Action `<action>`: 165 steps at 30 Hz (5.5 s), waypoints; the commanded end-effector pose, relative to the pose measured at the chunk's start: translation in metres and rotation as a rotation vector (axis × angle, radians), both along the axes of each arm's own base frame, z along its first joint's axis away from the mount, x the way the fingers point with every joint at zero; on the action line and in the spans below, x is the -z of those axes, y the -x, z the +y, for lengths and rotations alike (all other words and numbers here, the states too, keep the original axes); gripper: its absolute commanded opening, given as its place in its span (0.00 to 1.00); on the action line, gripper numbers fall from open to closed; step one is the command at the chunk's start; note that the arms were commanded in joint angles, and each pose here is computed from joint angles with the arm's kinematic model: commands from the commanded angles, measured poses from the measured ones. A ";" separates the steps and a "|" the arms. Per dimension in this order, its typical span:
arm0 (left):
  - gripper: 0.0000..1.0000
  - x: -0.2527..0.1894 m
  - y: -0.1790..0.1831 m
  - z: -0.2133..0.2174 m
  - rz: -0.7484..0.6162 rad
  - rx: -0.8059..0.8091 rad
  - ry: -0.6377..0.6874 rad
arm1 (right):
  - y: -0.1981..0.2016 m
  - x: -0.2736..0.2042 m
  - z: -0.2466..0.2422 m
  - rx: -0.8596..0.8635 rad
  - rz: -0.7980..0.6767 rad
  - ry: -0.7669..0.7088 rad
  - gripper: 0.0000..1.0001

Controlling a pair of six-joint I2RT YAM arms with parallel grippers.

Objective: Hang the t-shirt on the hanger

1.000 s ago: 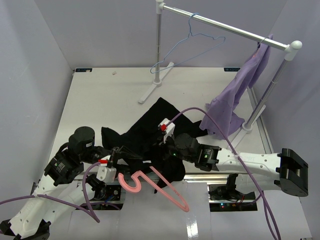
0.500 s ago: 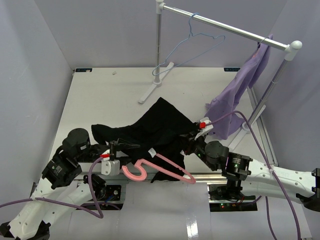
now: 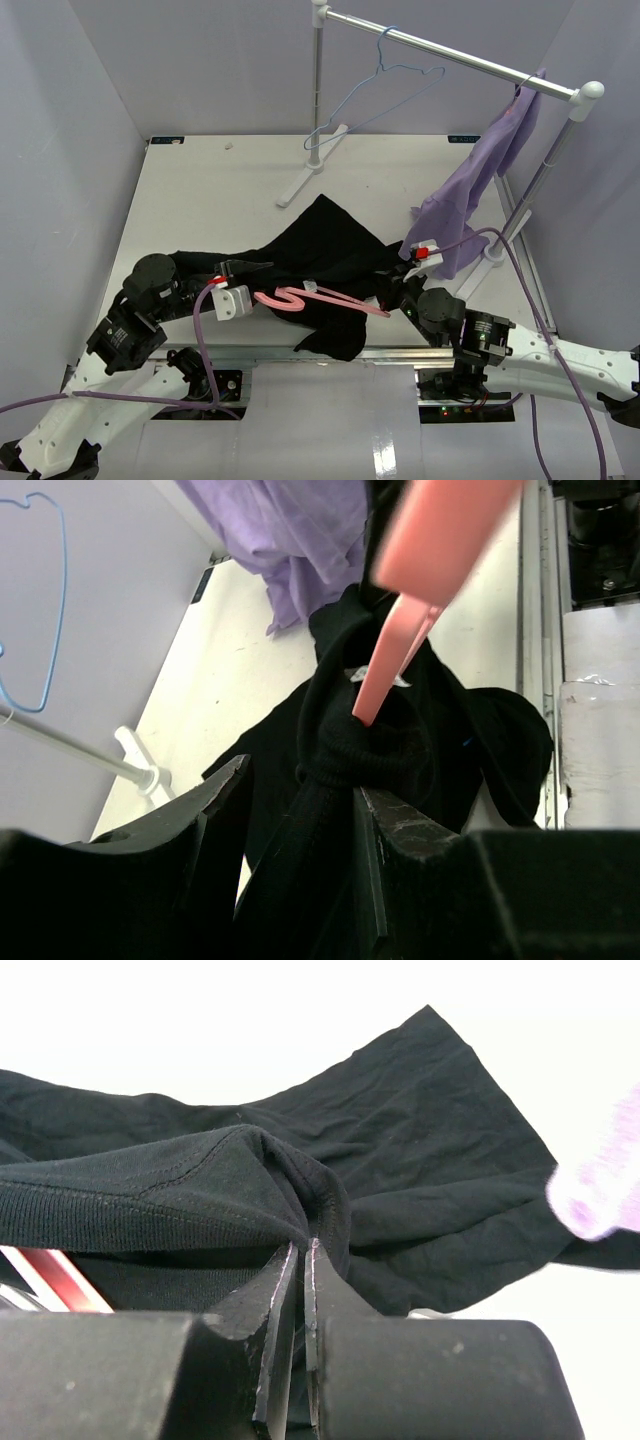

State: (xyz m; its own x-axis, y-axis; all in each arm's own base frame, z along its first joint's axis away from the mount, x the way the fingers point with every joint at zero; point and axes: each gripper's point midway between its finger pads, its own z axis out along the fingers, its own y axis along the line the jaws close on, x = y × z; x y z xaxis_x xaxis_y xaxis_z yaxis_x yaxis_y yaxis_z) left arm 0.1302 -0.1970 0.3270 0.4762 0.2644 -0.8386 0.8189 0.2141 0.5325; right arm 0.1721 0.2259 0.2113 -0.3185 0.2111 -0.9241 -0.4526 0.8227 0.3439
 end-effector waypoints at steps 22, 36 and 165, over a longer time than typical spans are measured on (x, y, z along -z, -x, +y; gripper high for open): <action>0.00 -0.039 -0.048 0.044 -0.142 -0.387 0.166 | 0.004 -0.009 -0.032 0.039 -0.017 -0.080 0.08; 0.00 0.010 -0.053 0.019 0.036 -0.286 -0.054 | 0.000 -0.091 0.011 -0.075 -0.114 -0.002 0.08; 0.79 -0.019 -0.069 0.018 0.346 -0.462 0.028 | 0.052 -0.217 0.048 -0.603 -0.375 0.310 0.08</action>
